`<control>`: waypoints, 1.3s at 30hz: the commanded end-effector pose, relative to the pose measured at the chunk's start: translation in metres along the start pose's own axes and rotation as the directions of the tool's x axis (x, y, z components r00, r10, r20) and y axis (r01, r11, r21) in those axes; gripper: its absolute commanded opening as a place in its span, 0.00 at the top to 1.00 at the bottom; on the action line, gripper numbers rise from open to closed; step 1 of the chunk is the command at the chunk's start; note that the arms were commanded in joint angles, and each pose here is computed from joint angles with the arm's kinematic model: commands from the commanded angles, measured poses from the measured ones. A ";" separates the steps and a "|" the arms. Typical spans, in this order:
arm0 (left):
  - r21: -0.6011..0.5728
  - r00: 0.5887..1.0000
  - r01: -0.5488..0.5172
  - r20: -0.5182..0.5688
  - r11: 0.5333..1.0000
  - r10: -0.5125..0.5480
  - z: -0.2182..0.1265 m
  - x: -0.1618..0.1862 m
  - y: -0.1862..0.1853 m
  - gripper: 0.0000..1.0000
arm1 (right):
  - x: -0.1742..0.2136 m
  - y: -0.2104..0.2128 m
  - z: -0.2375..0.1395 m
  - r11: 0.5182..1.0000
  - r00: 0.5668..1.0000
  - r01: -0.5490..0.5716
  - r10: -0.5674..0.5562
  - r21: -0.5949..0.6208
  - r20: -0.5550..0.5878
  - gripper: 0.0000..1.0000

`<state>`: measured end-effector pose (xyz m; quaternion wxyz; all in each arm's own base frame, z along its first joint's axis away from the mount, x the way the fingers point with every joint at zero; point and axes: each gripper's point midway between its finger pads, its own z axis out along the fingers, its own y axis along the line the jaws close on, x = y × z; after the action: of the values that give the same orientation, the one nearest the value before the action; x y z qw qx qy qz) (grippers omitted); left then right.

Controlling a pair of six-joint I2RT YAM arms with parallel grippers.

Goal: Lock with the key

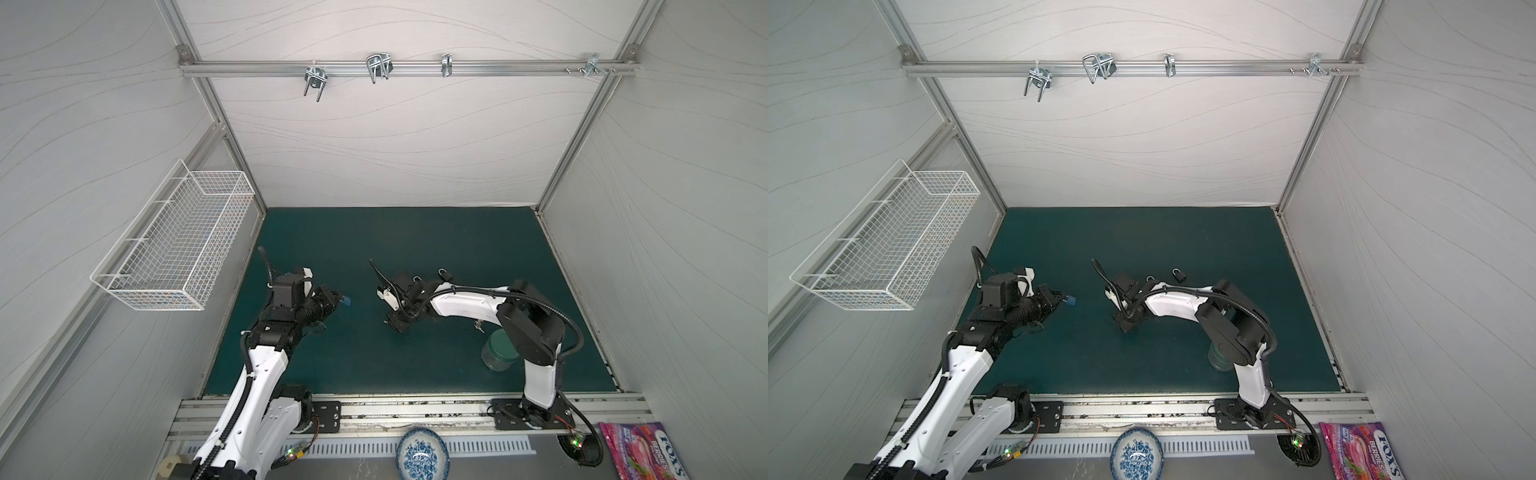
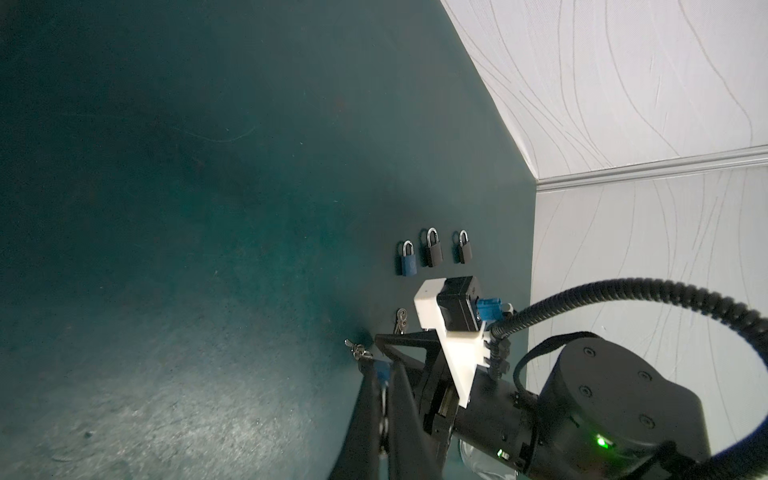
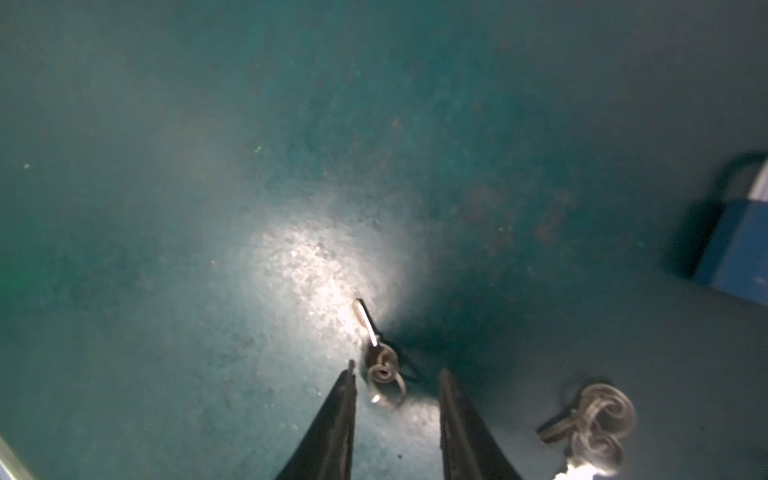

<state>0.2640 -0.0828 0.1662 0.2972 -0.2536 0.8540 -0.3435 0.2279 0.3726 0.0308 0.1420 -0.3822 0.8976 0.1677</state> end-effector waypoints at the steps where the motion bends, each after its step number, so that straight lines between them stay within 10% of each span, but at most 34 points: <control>1: 0.092 0.998 -0.052 0.040 0.994 0.049 -0.008 -0.016 -0.030 1.00 | -0.013 -0.006 -0.042 1.000 0.995 -0.013 0.012 0.005 0.103 0.58; 9: 0.278 0.989 -0.137 -0.020 0.951 0.148 -0.006 -0.012 -0.081 1.00 | -0.024 -0.025 -0.153 0.999 0.891 0.032 -0.043 0.032 0.453 0.44; 20: 0.421 0.917 -0.293 -0.130 0.858 0.377 0.007 0.048 -0.166 1.00 | -0.004 0.004 -0.260 0.949 0.723 0.295 -0.295 0.107 0.624 0.23; 39: 0.567 0.826 -0.383 -0.143 0.729 0.546 0.002 0.107 -0.237 1.00 | -0.019 0.024 -0.272 0.894 0.641 0.419 -0.416 0.160 0.645 0.28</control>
<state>0.2414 -0.2944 0.2679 0.2496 0.0893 0.8315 -0.4883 0.1829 0.2860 0.2761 0.4576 -0.4929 0.6899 0.2677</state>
